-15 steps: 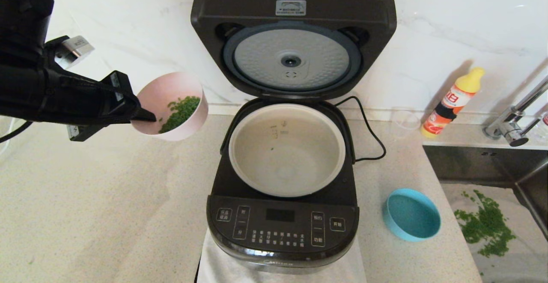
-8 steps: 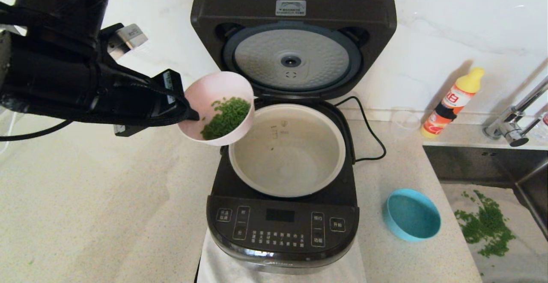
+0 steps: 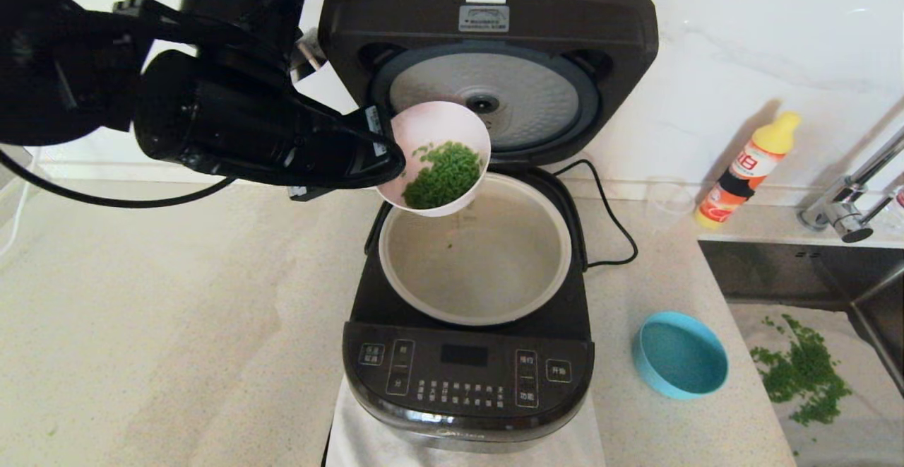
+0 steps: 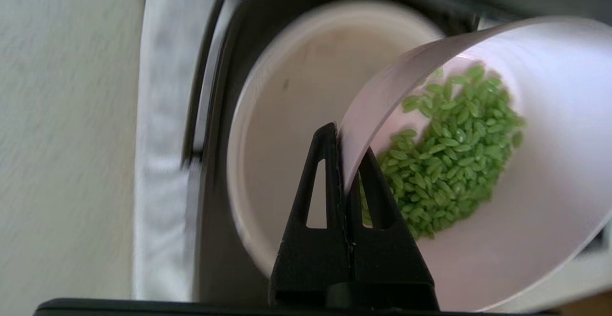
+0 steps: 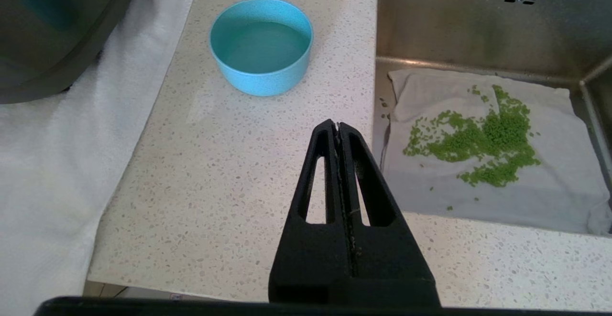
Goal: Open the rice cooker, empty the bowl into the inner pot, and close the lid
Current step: Pour the chopped green onions from the bowl into the rice cooker
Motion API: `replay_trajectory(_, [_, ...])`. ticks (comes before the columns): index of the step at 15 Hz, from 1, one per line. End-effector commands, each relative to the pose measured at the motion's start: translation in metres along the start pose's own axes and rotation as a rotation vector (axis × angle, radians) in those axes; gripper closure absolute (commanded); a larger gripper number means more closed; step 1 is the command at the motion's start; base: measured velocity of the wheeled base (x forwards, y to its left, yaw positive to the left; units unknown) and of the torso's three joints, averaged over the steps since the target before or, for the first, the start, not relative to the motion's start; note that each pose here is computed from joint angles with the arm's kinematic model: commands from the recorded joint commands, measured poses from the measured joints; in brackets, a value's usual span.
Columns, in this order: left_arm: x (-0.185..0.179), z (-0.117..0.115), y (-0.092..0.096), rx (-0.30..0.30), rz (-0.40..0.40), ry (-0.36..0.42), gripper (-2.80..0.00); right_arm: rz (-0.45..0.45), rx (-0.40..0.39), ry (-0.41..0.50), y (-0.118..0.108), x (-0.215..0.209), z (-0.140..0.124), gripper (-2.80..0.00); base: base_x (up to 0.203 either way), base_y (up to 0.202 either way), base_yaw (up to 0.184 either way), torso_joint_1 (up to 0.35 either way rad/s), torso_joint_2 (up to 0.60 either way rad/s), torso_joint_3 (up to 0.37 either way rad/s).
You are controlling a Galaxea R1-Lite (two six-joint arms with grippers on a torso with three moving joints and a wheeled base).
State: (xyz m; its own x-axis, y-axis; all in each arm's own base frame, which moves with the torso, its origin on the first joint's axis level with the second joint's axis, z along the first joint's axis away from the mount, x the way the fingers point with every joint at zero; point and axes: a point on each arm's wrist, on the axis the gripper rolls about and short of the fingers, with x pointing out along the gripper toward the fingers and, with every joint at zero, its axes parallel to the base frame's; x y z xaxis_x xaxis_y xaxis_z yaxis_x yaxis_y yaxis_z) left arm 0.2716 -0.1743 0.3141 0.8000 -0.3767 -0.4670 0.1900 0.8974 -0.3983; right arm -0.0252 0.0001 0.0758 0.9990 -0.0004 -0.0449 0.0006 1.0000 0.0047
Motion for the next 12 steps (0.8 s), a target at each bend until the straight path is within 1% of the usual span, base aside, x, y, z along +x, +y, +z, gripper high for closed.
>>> replay_trajectory(1, [0.030,-0.007,-0.001,0.003,0.025,0.005,0.00,0.000,0.000,0.001,0.000,0.000,0.000,0.00,0.000,0.000,0.000,0.000,0.00,0.000])
replay_trajectory(3, [0.041,-0.007,-0.005,0.001,0.022,-0.043,0.00,0.000,0.000,0.001,0.000,0.000,0.000,0.00,0.000,0.000,0.000,0.000,0.00,0.000])
replay_trajectory(4, [0.043,-0.008,-0.007,0.003,0.018,-0.051,0.00,0.000,0.000,0.001,0.000,0.000,0.000,0.00,0.000,0.000,0.000,0.000,0.00,0.000])
replay_trajectory(6, [0.043,-0.011,-0.008,0.004,0.015,-0.041,0.00,0.000,0.000,0.001,0.000,0.000,0.000,0.00,0.000,0.000,0.000,0.000,0.00,0.000])
replay_trajectory(9, [0.031,-0.021,-0.004,0.004,0.027,-0.023,0.00,0.000,0.000,0.001,0.000,0.000,0.000,0.00,0.000,0.000,0.000,0.000,0.00,0.000])
replay_trajectory(12, [0.021,-0.024,-0.001,-0.014,0.007,-0.059,0.00,0.000,0.000,0.001,0.000,0.000,0.000,0.00,0.000,0.000,0.000,0.000,0.00,0.000])
